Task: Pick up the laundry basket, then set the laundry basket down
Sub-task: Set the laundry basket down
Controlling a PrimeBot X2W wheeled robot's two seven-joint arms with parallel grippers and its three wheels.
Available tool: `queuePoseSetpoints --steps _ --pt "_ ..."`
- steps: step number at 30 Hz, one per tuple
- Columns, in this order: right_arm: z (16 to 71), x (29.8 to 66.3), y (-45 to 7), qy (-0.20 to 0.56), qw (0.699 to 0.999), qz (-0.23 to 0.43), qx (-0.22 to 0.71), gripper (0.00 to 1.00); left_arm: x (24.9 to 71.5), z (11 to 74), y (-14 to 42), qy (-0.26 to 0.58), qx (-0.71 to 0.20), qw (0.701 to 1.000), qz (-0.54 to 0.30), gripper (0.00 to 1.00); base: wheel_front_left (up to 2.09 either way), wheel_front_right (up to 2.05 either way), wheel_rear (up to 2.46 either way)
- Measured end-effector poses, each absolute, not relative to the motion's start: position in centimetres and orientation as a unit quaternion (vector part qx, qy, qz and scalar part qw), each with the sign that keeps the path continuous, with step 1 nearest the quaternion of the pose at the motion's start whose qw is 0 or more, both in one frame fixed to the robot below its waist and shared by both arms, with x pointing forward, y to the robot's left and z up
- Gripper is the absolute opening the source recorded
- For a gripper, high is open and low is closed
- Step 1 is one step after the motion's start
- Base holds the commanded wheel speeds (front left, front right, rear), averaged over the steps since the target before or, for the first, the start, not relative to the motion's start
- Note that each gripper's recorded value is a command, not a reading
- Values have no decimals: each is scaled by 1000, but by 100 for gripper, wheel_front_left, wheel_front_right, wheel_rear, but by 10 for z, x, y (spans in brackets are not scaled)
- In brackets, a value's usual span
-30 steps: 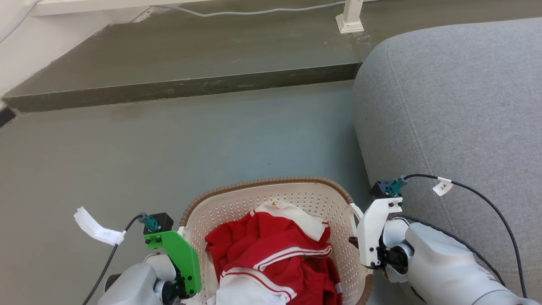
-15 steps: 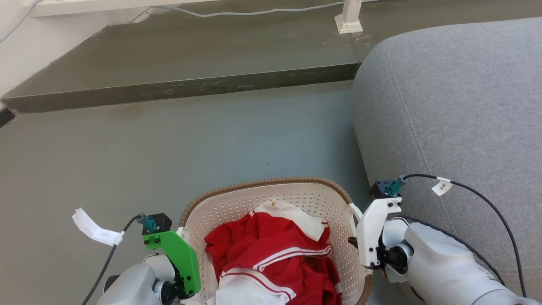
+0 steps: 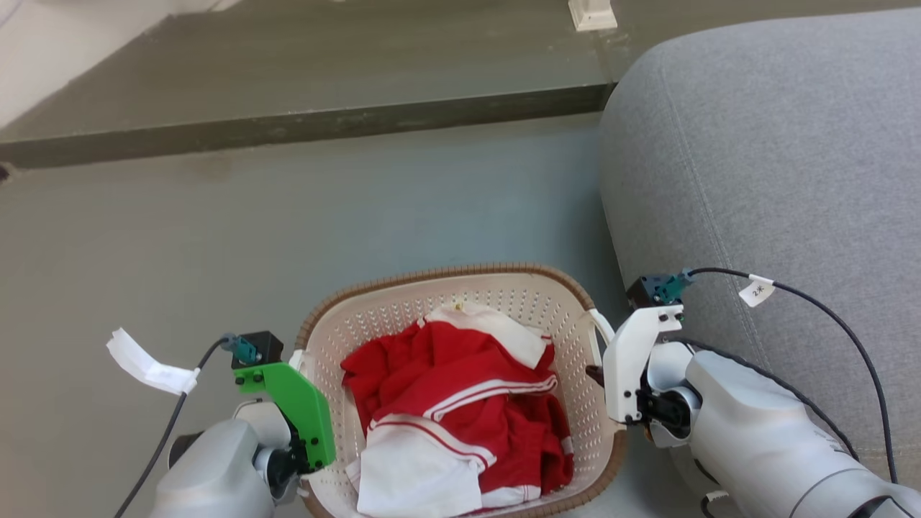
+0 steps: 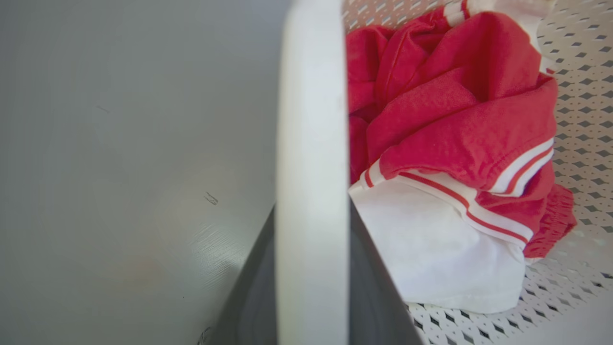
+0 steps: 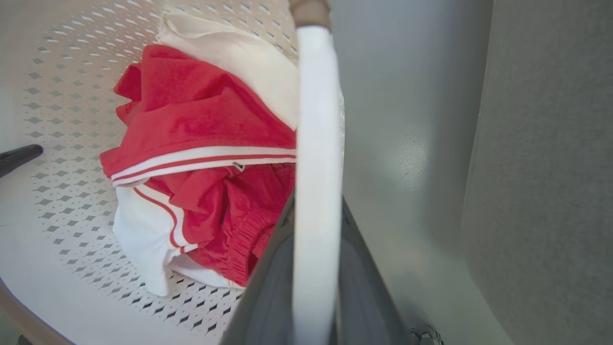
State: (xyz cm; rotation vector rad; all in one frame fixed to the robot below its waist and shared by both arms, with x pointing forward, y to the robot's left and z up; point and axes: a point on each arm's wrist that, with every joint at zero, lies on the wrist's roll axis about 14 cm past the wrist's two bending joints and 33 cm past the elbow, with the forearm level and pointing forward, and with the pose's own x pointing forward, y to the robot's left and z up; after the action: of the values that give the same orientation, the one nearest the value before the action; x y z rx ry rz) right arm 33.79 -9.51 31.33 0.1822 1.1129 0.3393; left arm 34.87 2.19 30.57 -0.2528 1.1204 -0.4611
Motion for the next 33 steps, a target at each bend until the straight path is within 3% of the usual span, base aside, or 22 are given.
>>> queuePoseSetpoints --steps 33 --pt "241 404 -101 496 848 151 110 0 424 227 15 504 -145 829 -195 0 0 0 0"
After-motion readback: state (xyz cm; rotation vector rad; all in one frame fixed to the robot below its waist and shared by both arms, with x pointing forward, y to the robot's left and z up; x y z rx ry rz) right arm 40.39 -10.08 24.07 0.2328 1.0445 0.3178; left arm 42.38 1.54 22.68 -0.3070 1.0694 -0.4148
